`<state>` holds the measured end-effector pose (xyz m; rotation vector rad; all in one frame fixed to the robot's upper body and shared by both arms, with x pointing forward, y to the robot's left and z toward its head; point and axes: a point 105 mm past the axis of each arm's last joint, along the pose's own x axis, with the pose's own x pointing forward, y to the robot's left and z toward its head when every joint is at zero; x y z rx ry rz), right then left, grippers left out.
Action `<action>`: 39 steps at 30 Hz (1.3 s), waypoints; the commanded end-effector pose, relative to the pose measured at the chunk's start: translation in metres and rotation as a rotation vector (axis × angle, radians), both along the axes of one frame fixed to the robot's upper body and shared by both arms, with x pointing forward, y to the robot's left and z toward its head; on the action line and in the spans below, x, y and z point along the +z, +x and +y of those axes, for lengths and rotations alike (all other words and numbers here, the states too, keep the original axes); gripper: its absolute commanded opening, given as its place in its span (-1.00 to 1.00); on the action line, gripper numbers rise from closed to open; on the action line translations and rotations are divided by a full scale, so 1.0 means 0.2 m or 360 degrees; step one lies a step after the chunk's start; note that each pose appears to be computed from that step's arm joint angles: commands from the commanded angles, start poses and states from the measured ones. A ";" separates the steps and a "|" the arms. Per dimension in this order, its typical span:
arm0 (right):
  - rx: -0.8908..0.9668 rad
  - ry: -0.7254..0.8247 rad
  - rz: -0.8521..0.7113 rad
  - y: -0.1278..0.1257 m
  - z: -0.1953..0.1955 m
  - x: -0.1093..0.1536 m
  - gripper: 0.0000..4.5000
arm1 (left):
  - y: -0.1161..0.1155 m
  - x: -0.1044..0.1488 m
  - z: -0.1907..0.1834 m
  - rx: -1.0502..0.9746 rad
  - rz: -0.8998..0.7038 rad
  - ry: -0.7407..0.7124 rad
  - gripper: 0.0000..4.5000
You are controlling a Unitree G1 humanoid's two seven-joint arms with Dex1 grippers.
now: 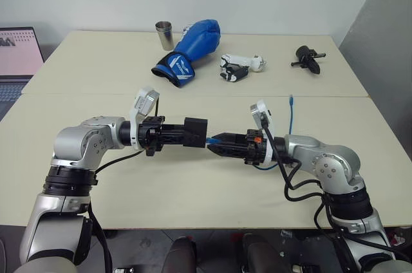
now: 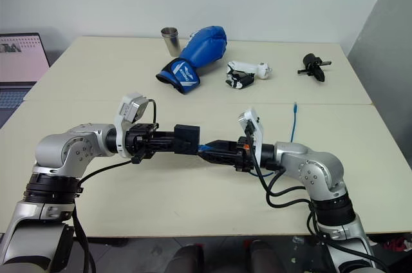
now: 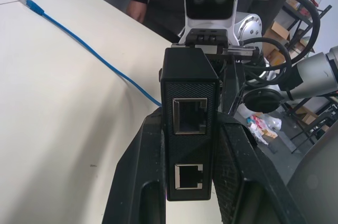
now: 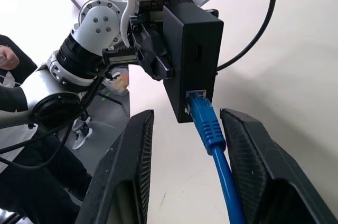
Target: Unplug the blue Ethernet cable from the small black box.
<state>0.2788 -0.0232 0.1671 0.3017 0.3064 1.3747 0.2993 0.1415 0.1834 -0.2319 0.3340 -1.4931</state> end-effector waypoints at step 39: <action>0.0067 0.0155 0.0051 -0.01 0.01 0.07 -0.84 | -0.01 0.06 0.00 -0.0017 -0.0060 -0.0039 -0.65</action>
